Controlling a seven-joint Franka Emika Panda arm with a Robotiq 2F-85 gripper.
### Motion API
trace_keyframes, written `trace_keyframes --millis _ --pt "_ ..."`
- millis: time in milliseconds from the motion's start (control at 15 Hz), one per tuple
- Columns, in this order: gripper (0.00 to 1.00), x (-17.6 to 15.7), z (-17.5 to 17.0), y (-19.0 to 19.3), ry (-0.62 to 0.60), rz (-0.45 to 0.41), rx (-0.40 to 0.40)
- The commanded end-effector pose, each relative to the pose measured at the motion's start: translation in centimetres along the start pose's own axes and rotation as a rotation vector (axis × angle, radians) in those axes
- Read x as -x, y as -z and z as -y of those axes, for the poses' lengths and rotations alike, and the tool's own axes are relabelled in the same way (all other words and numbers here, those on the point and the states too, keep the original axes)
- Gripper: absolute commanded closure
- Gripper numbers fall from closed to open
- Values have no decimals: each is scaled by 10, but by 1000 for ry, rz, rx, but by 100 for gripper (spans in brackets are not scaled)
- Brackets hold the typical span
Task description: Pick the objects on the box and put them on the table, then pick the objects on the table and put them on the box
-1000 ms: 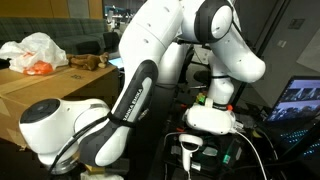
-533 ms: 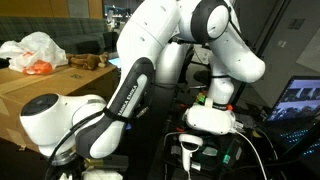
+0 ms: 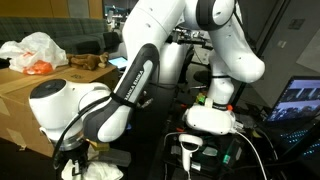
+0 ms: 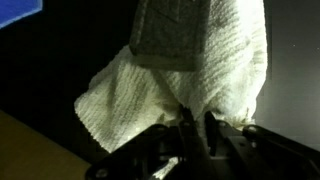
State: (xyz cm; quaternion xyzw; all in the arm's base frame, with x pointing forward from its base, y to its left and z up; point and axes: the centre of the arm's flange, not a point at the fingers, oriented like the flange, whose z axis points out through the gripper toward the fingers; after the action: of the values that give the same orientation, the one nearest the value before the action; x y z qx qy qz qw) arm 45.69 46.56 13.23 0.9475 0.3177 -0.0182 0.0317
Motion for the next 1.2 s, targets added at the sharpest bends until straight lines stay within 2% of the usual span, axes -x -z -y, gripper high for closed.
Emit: trace_keyframes --millis 0,467,867,1133 --pt "90 38 5 45 47 -46 23" --pt "90 59 16 118 32 -141 49" --pt "91 61 4 192 -65 -230 37" --pt "91 66 14 241 -133 -294 30"
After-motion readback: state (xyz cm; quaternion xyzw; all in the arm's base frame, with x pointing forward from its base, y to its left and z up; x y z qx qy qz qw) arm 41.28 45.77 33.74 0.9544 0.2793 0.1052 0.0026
